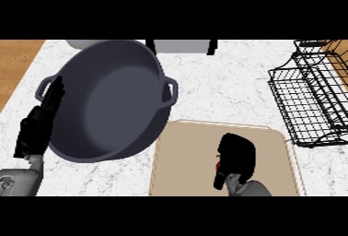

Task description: Pick the bell pepper from the tray and place it in the tiered basket

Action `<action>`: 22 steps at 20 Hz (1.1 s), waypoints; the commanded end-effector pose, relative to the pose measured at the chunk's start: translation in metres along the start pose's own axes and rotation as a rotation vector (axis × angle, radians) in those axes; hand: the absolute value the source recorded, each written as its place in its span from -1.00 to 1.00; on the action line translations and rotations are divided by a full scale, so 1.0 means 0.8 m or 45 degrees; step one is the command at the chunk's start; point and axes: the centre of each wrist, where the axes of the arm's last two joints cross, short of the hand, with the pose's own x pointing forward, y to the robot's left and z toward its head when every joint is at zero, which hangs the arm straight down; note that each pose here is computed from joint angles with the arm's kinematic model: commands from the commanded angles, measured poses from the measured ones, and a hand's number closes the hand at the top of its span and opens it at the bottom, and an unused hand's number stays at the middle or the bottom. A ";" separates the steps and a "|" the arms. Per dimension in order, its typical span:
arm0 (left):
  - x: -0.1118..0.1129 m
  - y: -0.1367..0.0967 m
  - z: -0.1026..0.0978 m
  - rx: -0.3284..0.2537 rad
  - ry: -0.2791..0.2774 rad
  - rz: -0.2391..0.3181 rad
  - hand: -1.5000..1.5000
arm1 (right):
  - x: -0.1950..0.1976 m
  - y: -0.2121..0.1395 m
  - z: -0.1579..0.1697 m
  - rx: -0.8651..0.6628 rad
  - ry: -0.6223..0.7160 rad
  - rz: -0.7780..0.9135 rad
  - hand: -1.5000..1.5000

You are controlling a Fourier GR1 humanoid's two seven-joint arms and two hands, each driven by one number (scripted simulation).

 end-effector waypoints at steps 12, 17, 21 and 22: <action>0.012 -0.007 -0.001 0.005 -0.049 0.006 0.00 | -0.036 -0.115 -0.096 -0.157 0.660 -0.703 1.00; 0.019 -0.008 -0.004 -0.034 -0.076 0.004 0.00 | -0.048 -0.196 -0.123 -0.424 0.825 -0.938 1.00; 0.023 -0.014 -0.006 -0.058 -0.084 0.004 0.00 | -0.074 -0.260 -0.137 -0.765 0.935 -0.978 1.00; 0.026 -0.019 -0.007 -0.077 -0.096 0.007 0.00 | -0.079 -0.278 -0.138 -0.854 0.951 -0.962 1.00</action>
